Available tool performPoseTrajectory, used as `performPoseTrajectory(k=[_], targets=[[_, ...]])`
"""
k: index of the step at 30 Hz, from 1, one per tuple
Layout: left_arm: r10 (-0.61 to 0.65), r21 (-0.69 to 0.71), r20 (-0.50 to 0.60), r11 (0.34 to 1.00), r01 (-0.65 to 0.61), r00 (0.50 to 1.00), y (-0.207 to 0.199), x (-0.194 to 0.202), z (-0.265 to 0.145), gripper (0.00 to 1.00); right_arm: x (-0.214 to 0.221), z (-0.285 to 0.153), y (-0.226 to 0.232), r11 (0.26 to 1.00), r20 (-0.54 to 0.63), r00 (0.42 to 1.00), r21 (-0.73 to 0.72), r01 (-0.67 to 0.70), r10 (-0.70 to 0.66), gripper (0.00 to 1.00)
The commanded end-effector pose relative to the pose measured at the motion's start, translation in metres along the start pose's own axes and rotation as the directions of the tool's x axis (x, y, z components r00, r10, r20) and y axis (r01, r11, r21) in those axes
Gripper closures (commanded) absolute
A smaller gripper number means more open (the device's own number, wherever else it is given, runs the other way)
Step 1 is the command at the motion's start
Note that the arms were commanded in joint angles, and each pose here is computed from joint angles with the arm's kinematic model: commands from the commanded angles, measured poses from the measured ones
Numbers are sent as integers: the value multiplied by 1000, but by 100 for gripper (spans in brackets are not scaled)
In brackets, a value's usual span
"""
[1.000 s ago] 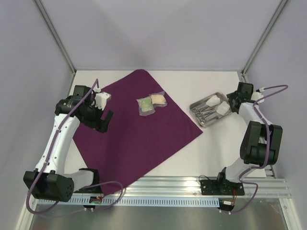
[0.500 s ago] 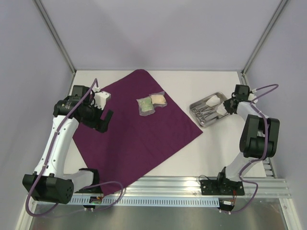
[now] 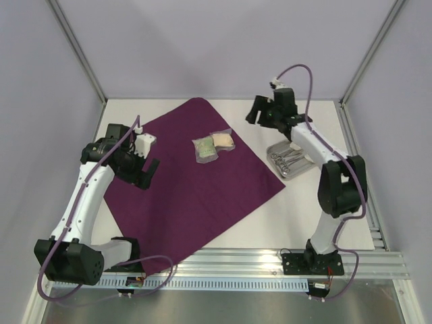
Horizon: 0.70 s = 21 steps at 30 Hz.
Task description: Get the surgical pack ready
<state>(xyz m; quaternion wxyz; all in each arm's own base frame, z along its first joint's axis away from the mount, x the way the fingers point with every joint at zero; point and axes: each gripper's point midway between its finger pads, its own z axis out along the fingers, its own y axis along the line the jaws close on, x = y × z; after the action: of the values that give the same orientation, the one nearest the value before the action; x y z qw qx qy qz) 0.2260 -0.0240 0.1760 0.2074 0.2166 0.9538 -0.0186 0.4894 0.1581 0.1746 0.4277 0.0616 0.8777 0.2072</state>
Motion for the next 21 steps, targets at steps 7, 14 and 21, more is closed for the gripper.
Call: performPoseTrajectory(k=[7, 14, 21], targets=[[-9, 6, 31, 1000, 9, 999, -2, -4, -1, 0, 99, 94, 101, 938, -290, 897, -199, 284, -333, 33], [-6, 26, 23, 1000, 5, 1000, -6, -2, 0, 0, 135, 124, 110, 932, -342, 869, -184, 312, -359, 41], [-6, 28, 21, 1000, 6, 1000, -6, -2, 1, 0, 163, 128, 115, 927, -370, 851, -200, 318, -372, 53]])
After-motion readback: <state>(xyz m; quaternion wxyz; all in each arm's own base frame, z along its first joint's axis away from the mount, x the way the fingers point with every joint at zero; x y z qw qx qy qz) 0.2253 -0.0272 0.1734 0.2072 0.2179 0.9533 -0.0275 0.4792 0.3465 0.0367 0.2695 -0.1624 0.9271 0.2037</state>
